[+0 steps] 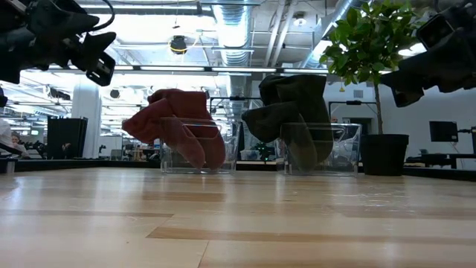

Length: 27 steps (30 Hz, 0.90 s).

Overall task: Pick & Place hat
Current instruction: Return to Home Position

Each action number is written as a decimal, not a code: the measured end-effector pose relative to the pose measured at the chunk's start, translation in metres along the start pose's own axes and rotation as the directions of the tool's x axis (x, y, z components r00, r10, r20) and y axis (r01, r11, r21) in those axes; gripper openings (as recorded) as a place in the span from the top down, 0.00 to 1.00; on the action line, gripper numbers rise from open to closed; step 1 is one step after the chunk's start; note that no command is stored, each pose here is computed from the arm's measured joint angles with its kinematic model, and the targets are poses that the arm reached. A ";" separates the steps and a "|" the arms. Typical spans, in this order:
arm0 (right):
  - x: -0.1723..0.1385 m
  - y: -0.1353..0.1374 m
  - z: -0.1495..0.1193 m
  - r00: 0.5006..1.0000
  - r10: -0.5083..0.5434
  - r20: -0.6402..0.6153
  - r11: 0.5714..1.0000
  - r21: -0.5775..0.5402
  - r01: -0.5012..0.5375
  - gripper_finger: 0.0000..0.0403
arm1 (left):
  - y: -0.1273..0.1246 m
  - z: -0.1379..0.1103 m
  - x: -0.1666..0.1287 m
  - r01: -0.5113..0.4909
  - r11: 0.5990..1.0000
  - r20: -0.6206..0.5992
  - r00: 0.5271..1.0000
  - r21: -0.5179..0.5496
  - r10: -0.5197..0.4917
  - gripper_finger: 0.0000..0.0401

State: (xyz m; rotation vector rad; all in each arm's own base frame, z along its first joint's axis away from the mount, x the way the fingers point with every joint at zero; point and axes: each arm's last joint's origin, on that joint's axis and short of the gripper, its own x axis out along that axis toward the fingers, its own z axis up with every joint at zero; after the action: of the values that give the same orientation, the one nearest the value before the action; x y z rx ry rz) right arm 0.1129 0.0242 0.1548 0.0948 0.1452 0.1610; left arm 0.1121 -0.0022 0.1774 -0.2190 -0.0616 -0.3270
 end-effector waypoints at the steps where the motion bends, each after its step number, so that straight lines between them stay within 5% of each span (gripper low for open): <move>1: 0.000 0.000 0.000 1.000 0.000 0.000 1.000 0.014 0.000 0.58 | 0.000 0.000 0.000 0.000 1.000 0.000 1.000 0.001 0.000 0.67; 27: 0.000 0.000 0.000 1.000 0.002 0.000 1.000 0.018 -0.002 0.58 | 0.000 0.000 0.000 0.001 1.000 0.002 1.000 0.002 -0.001 0.67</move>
State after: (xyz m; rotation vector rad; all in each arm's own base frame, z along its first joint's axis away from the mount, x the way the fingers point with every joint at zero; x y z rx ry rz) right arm 0.1128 0.0243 0.1546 0.1124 0.1470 0.1614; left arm 0.1121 -0.0023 0.1778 -0.2170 -0.0636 -0.3279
